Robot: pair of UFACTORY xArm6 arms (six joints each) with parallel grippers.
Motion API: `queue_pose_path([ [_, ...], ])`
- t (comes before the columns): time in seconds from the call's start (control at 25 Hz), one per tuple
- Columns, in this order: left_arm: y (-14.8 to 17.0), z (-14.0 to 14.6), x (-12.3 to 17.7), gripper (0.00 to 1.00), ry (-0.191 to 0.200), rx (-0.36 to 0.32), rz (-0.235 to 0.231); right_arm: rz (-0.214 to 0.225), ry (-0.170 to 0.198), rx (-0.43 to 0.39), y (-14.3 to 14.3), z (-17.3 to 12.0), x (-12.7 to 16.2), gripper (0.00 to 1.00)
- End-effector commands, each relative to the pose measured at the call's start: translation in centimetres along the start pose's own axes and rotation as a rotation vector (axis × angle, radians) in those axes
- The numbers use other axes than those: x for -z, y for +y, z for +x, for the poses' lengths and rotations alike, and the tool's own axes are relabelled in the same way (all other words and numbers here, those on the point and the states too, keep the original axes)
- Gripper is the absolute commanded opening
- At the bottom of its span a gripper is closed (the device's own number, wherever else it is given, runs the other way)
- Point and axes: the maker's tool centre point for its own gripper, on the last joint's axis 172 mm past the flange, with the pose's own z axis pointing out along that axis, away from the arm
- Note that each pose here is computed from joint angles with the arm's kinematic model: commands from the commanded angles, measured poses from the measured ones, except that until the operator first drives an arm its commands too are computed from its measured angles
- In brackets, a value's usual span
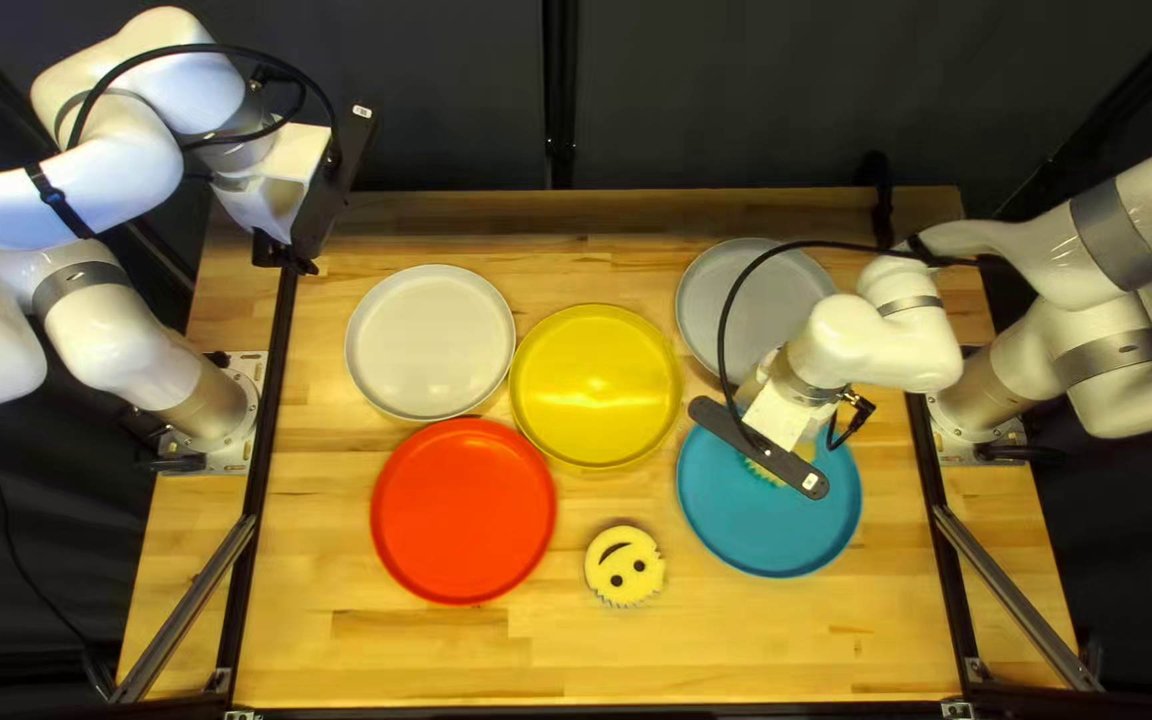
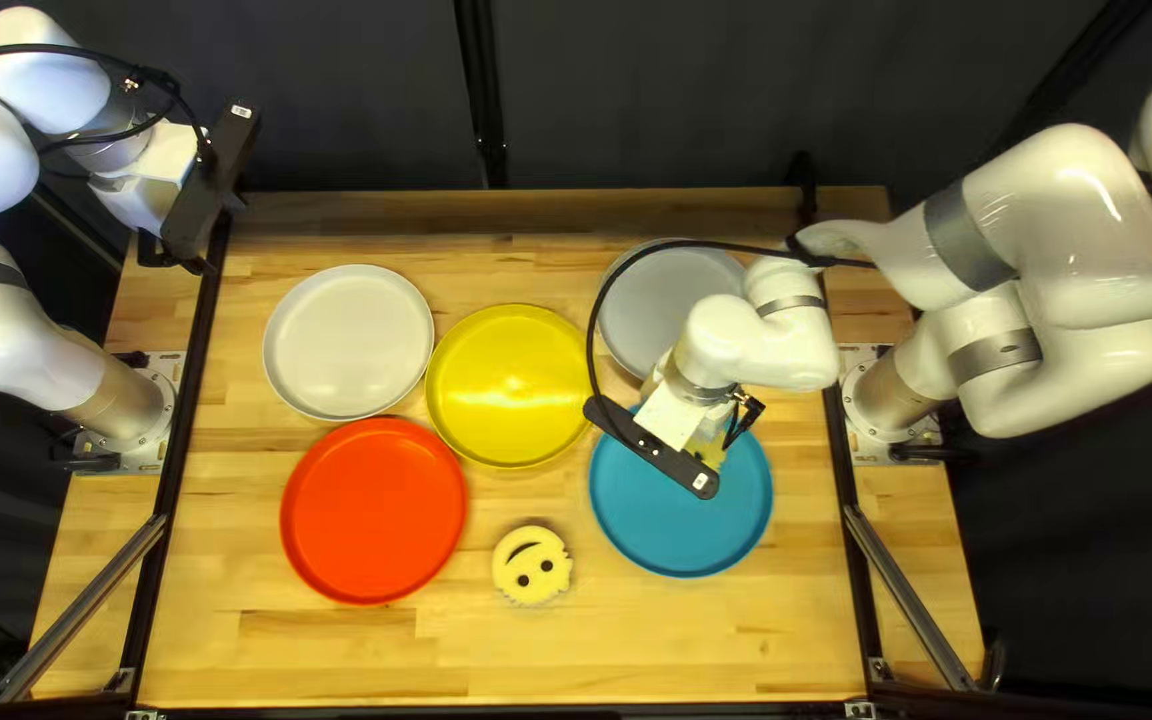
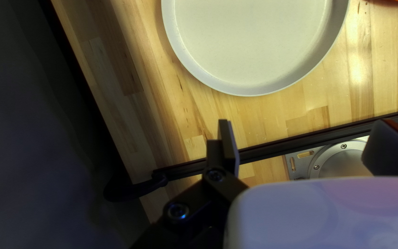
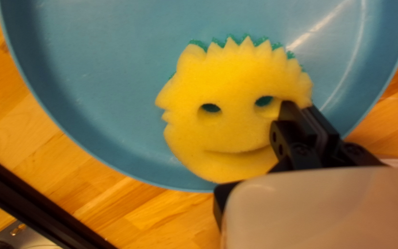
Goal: Pick up sponge and scrub the plate
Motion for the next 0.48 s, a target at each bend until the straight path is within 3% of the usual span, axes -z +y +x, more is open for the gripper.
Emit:
queue_pose_path([
  [0.04,0.0,0.0,0.0,1.0,0.0,0.0,0.0,0.024,-0.011,-0.068,0.4,1.9,0.1,0.0],
  [0.48,0.0,0.0,0.0,1.0,0.0,0.0,0.0,0.055,-0.02,-0.346,-0.5,4.7,-0.7,0.0],
])
